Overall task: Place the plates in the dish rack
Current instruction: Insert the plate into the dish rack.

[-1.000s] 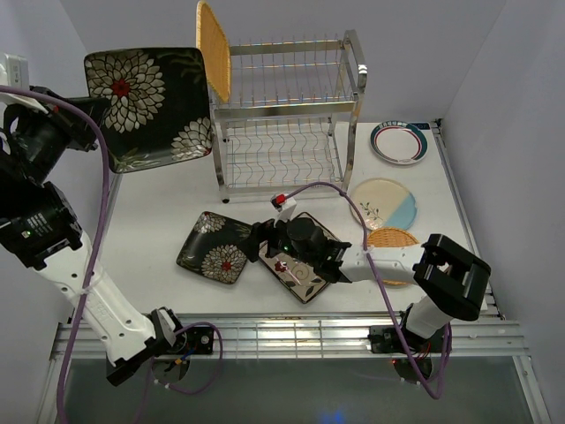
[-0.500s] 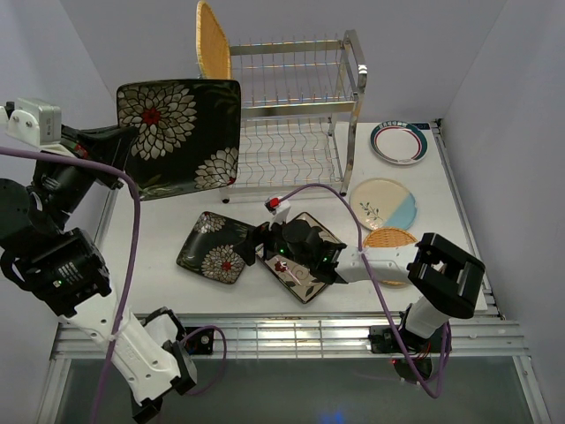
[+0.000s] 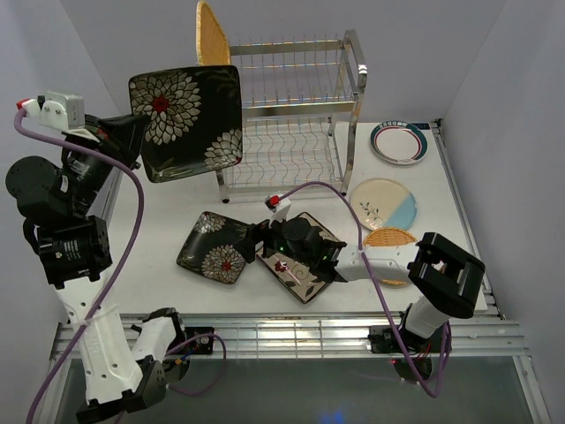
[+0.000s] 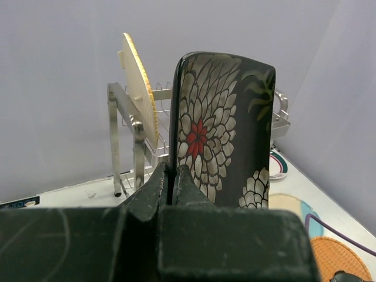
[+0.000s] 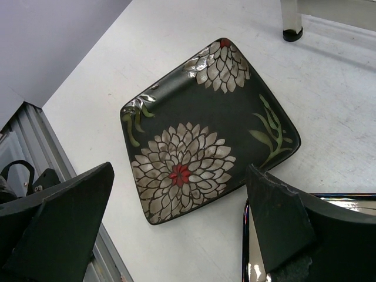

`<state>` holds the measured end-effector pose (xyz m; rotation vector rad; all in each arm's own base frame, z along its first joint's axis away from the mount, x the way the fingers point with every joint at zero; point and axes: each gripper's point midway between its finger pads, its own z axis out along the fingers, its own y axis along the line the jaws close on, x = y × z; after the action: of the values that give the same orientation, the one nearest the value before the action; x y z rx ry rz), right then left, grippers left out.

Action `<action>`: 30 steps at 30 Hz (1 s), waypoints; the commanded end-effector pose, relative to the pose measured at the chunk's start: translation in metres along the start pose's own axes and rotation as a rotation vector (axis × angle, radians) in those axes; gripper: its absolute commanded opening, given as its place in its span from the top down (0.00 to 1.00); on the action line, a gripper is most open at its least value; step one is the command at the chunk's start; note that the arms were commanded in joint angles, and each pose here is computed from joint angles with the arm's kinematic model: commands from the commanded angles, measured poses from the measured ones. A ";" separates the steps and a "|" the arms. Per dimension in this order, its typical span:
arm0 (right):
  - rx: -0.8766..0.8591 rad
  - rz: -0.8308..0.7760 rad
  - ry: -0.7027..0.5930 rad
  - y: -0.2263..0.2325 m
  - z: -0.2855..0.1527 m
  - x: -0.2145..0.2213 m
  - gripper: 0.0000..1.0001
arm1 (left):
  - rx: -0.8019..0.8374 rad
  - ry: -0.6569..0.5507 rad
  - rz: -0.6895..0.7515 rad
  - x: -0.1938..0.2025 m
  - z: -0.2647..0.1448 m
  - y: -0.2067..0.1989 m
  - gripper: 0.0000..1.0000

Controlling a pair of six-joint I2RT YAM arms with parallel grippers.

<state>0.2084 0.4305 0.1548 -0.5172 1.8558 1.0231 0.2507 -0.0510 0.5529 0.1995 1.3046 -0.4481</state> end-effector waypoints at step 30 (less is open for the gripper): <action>0.028 -0.002 -0.082 0.002 -0.001 -0.030 0.02 | -0.151 -0.252 0.085 -0.101 0.049 0.030 1.00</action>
<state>0.2155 0.4336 0.1626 -0.4912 1.8512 1.0040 0.3053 -0.0302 0.6031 0.1059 1.2568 -0.3284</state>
